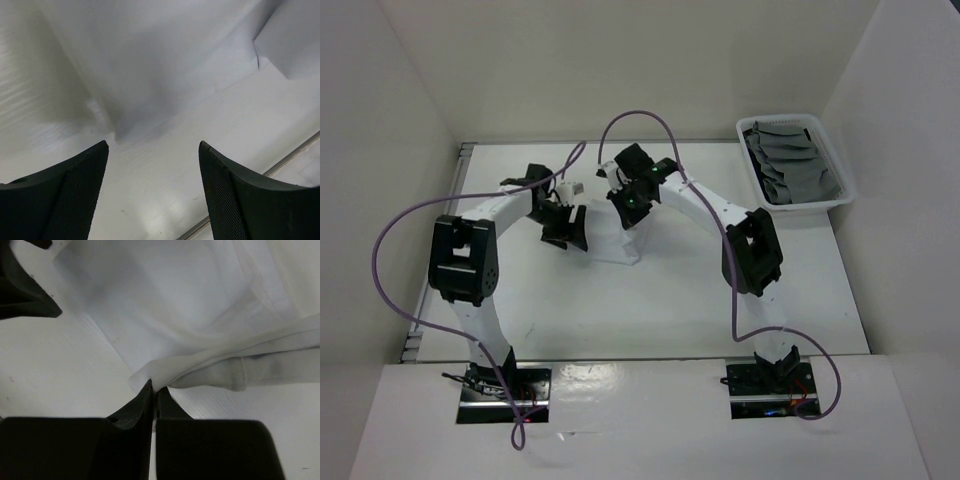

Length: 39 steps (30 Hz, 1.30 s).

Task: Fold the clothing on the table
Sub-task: Fold the skirt

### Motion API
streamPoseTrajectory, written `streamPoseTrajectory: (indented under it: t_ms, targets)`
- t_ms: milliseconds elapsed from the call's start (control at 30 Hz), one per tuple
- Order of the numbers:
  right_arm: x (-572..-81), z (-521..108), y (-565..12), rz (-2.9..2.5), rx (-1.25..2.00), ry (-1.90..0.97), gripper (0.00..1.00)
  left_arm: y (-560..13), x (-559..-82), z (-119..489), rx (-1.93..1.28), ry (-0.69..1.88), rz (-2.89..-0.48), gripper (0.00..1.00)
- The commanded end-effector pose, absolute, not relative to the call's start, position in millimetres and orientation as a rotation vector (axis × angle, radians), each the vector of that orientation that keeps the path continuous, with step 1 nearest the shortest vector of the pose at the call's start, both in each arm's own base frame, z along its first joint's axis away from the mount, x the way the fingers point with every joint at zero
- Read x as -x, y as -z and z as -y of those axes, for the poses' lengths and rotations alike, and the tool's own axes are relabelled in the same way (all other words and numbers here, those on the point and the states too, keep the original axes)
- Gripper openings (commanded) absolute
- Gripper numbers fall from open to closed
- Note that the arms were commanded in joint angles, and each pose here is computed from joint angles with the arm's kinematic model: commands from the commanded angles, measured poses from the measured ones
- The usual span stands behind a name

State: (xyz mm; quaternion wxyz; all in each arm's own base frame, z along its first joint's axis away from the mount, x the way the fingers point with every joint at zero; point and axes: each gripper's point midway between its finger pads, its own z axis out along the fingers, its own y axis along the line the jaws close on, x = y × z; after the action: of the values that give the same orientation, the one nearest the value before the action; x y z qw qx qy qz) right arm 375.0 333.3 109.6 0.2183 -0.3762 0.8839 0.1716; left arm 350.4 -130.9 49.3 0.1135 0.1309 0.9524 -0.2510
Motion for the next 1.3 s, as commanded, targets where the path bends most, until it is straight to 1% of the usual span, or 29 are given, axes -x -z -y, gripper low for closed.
streamPoseTrajectory:
  t_ms: [0,167,367,500,533,633,733,800,833,900,967,1000,1067,1267]
  targets:
    - [-381.6,-345.6,-131.1,-2.393,1.044,-0.474,0.0,-86.8,-360.2,108.6,-0.321,0.709,-2.691,0.8]
    - [-379.8,-363.8,-137.6,-2.361,1.074,-0.489,0.0,-130.5,-367.4,61.3,-0.165,0.679,-2.574,0.8]
    - [-373.5,-389.9,-136.0,-2.327,1.14,-0.463,0.0,-166.9,-360.9,22.2,-0.126,0.581,-2.47,0.81]
    - [-369.2,-406.6,-130.9,-2.302,1.196,-0.409,0.0,-170.3,-351.0,10.2,-0.133,0.537,-2.463,0.82]
    - [-366.4,-412.2,-121.0,-2.314,1.216,-0.406,0.0,-166.6,-349.2,9.1,-0.127,0.53,-2.475,0.82]
    - [-368.2,-424.9,-131.3,-2.289,1.224,-0.432,0.0,-155.0,-346.9,4.4,-0.104,0.522,-2.501,0.82]
    - [-365.5,-424.8,-119.4,-2.324,1.243,-0.433,0.0,-129.7,-351.2,-0.1,-0.035,0.519,-2.561,0.82]
    - [-365.4,-424.7,-125.9,-2.312,1.239,-0.437,0.0,-114.1,-359.7,-0.7,0.017,0.536,-2.571,0.73]
    - [-360.2,-421.4,-119.2,-2.336,1.252,-0.44,0.0,-105.5,-360.9,-0.4,0.039,0.546,-2.584,0.67]
    - [-357.6,-418.6,-129.8,-2.318,1.245,-0.447,0.0,-86.5,-370.6,2.8,0.06,0.568,-2.611,0.6]
    - [-352.5,-413.0,-122.6,-2.325,1.248,-0.444,0.0,-76.0,-382.3,8.8,0.078,0.61,-2.61,0.58]
    - [-351.8,-408.8,-138.3,-2.294,1.229,-0.438,0.0,-77.9,-390.4,7.6,0.084,0.606,-2.591,0.56]
    - [-346.1,-399.8,-128.9,-2.309,1.23,-0.419,0.0,-75.1,-404.3,6.9,0.072,0.582,-2.561,0.52]
    - [-336.1,-380.1,-142.2,-2.282,1.218,-0.383,0.0,-63.8,-424.7,24.3,0.069,0.61,-2.55,0.5]
